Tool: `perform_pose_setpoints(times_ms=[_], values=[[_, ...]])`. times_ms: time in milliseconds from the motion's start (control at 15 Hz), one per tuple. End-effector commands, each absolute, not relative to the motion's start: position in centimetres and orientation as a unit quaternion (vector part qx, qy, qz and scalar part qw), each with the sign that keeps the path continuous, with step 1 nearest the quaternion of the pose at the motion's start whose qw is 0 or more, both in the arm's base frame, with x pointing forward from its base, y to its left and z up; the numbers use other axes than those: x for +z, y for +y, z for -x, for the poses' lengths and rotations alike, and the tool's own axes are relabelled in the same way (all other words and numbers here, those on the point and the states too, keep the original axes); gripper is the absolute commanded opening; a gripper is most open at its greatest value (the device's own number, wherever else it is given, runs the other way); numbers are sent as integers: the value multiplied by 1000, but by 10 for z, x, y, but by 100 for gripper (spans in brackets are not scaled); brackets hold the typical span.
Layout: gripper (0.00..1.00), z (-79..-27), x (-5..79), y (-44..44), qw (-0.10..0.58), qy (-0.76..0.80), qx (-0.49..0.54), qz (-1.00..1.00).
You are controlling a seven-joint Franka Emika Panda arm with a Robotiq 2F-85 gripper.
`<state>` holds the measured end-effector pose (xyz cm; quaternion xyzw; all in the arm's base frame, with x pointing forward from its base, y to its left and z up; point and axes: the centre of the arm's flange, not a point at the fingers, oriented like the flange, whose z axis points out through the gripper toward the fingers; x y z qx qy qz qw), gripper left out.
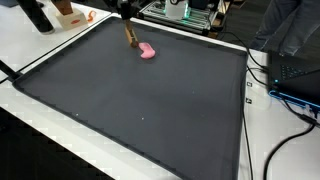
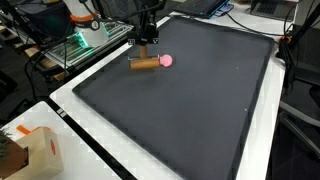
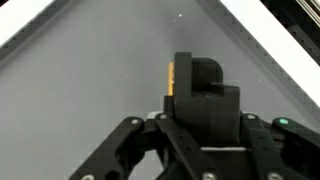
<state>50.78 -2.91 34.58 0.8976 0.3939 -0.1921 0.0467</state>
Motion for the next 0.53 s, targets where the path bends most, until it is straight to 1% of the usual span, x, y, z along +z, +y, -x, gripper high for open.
perform_pose_setpoints(times_ms=[0,333,400,467], values=[[24,-494,368,-34,36,385,-161,-908],[24,-488,392,-41,0,367,-119,-923],[49,-504,381,-35,12,371,-143,-918],[49,-502,385,-36,8,367,-137,-920]])
